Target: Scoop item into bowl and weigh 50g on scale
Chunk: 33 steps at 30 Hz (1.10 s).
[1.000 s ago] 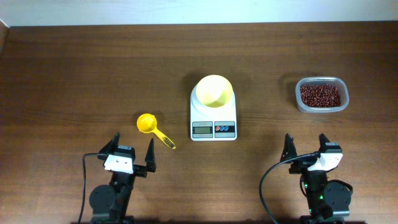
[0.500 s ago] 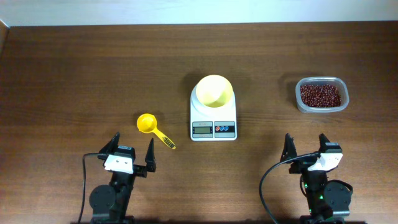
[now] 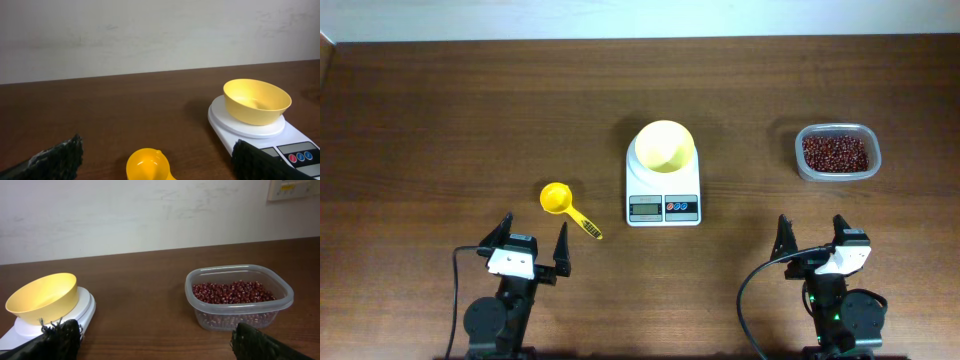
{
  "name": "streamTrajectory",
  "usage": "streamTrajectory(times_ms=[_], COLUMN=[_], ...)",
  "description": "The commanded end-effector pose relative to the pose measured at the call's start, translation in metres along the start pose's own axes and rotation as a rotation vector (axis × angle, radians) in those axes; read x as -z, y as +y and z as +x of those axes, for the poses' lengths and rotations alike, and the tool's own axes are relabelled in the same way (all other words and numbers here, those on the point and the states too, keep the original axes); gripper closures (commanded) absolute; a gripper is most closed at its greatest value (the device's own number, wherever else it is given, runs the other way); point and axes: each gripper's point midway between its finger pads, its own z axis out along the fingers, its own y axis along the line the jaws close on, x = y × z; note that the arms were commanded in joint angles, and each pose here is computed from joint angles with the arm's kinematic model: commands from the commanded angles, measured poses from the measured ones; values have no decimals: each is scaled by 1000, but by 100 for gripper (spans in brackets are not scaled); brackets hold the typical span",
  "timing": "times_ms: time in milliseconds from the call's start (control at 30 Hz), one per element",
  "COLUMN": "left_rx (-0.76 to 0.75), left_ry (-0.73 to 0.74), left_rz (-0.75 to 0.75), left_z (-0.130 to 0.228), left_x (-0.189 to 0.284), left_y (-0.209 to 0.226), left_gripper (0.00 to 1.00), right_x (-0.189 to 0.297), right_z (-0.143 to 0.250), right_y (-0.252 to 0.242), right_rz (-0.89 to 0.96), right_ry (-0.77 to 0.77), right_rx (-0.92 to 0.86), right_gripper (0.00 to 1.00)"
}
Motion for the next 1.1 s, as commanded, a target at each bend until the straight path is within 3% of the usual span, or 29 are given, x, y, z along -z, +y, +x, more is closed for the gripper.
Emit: streamTrajectory(times_ms=[0, 1000, 1067], left_rx=[-13, -13, -46], left_ry=[-1, -1, 7], left_rz=[-3, -3, -56], left_z=[1, 1, 2], left_x=[0, 0, 0], left_y=[0, 0, 9], left_gripper=[1, 1, 1], right_x=[0, 0, 0], right_z=[2, 2, 2], right_y=[-1, -1, -1], right_rz=[7, 7, 7], right_ry=[1, 1, 1], right_rx=[1, 1, 1], right_gripper=[1, 1, 1])
